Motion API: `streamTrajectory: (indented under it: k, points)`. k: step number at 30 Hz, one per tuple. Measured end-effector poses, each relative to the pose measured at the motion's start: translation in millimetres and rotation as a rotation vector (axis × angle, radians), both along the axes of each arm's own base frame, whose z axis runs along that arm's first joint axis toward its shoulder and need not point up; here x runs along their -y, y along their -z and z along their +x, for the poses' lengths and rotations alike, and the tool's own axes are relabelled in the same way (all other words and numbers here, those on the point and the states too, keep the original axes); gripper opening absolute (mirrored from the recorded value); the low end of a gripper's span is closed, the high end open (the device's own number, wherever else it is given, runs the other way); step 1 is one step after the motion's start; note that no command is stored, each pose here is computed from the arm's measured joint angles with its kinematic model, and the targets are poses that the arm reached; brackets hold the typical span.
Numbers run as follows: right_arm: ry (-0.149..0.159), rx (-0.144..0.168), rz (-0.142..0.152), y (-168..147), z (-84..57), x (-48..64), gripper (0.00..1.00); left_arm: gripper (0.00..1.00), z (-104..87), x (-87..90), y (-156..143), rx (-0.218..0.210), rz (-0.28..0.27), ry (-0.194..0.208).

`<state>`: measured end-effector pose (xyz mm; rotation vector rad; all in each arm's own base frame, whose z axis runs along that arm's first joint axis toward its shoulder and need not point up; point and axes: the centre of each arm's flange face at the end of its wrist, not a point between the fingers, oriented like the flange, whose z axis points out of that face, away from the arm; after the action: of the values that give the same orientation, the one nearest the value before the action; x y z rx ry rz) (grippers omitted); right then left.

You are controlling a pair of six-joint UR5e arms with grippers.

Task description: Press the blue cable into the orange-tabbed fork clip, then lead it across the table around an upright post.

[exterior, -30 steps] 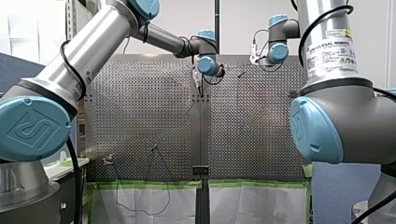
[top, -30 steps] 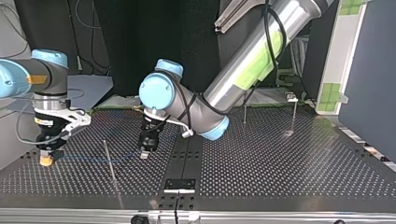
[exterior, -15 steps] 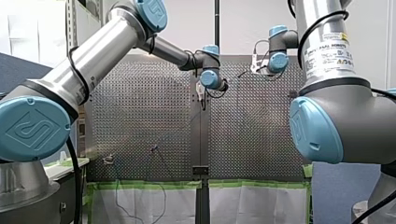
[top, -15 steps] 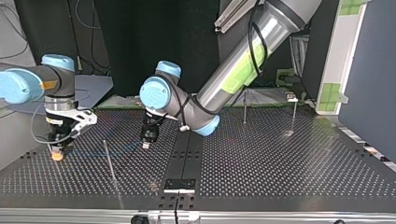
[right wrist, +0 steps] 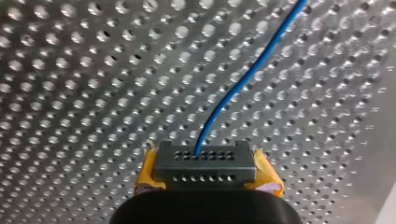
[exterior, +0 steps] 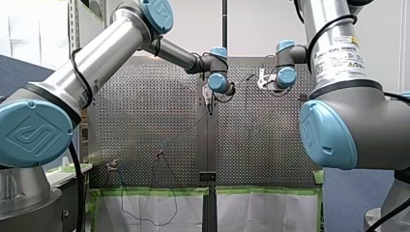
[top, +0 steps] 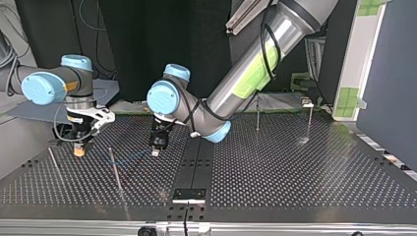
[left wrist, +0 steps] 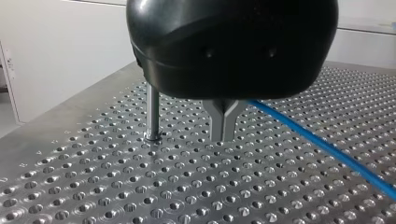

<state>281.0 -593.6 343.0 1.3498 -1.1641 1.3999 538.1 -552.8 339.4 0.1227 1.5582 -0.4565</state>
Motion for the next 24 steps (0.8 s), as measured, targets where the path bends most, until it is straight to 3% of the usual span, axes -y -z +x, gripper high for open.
streamTrajectory:
  k: [7,9,10,11,12,13,15,16,18,24]
  points:
    - [-0.008,0.012,0.002,21.6,3.3,-6.7,0.00,0.00,-0.2,-0.9,0.6,-0.005,0.004,-0.005]
    - [-0.011,0.012,0.006,26.3,5.2,-7.5,0.00,0.18,-0.5,-1.1,0.9,-0.007,0.007,-0.004]
    - [-0.013,0.010,0.009,29.2,6.3,-7.7,0.00,0.18,-0.5,-1.2,1.0,-0.008,0.009,-0.005]
    - [-0.016,0.008,0.016,34.2,8.0,-7.7,0.00,0.30,-0.6,-1.3,1.1,-0.009,0.010,-0.005]
    - [-0.018,0.005,0.023,38.8,9.2,-7.4,0.00,0.55,-0.8,-1.4,1.3,-0.010,0.012,-0.005]
    - [-0.019,0.003,0.030,43.4,10.4,-7.0,0.00,0.55,-0.8,-1.6,1.4,-0.011,0.013,-0.005]
    - [-0.022,-0.001,0.042,51.0,12.8,-6.8,0.00,0.83,-0.9,-2.2,1.8,-0.014,0.017,-0.007]
    - [-0.023,-0.002,0.044,52.9,13.6,-6.8,0.00,0.83,-1.1,-2.4,2.0,-0.015,0.019,-0.008]
    - [-0.024,-0.004,0.048,55.6,15.2,-7.1,0.00,1.00,-1.2,-3.1,2.5,-0.019,0.022,-0.013]
    - [-0.026,-0.007,0.053,60.0,17.2,-7.3,0.00,1.00,-2.1,-2.8,2.8,-0.022,0.027,-0.008]
